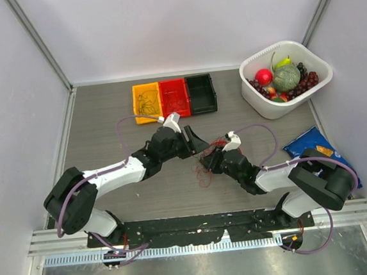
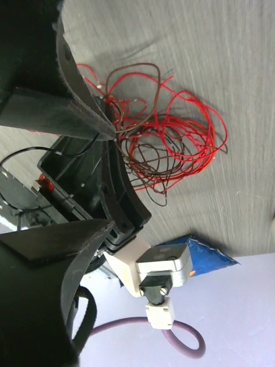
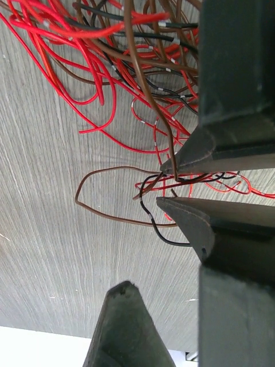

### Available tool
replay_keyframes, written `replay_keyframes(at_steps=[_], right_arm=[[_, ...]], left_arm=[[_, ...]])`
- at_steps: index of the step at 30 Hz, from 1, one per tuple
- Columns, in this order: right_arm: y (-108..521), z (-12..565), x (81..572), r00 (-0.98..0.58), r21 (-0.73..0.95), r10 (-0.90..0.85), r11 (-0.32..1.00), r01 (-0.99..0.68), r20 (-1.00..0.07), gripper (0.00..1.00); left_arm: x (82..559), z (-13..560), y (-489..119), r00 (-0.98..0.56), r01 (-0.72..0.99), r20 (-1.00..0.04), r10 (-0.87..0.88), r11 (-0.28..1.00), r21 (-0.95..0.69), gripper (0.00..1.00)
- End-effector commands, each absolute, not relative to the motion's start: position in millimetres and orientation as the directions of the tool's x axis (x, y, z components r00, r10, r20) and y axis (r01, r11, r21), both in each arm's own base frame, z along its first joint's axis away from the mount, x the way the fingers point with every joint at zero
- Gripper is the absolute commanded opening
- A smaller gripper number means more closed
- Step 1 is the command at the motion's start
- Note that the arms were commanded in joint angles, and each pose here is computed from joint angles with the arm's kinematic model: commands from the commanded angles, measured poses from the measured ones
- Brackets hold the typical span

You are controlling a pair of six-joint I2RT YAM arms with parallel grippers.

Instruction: Untangle the cables

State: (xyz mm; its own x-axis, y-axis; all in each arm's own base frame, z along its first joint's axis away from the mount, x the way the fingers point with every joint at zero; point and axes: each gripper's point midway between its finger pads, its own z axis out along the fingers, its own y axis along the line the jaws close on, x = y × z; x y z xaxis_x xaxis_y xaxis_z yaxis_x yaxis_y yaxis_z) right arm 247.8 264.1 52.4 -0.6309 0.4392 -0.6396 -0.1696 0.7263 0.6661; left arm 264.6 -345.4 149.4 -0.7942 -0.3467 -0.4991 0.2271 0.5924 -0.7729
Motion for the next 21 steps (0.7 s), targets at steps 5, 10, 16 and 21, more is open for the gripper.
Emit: replay_keyframes(at_steps=[5,10,16,21], right_arm=[[266,71,255,-0.585,0.658,0.453,0.728,-0.192,-0.672,0.5],[256,73,256,-0.558,0.654,0.483,0.741,-0.149,-0.675,0.7],[253,71,257,-0.55,0.657,0.495,0.742,-0.135,-0.673,0.69],[250,65,260,-0.551,0.642,0.495,0.76,-0.101,-0.672,0.68]], left_arm=[[272,210,-345,-0.704,0.287,-0.555,-0.444,0.537,-0.793,0.01],[269,288,-287,-0.498,0.373,-0.751,-0.433,0.675,-0.637,0.0],[245,380,-218,-0.292,0.384,-0.798,-0.527,0.7,-0.602,0.0],[215,445,-168,-0.151,0.421,-0.831,-0.535,0.726,-0.543,0.0]])
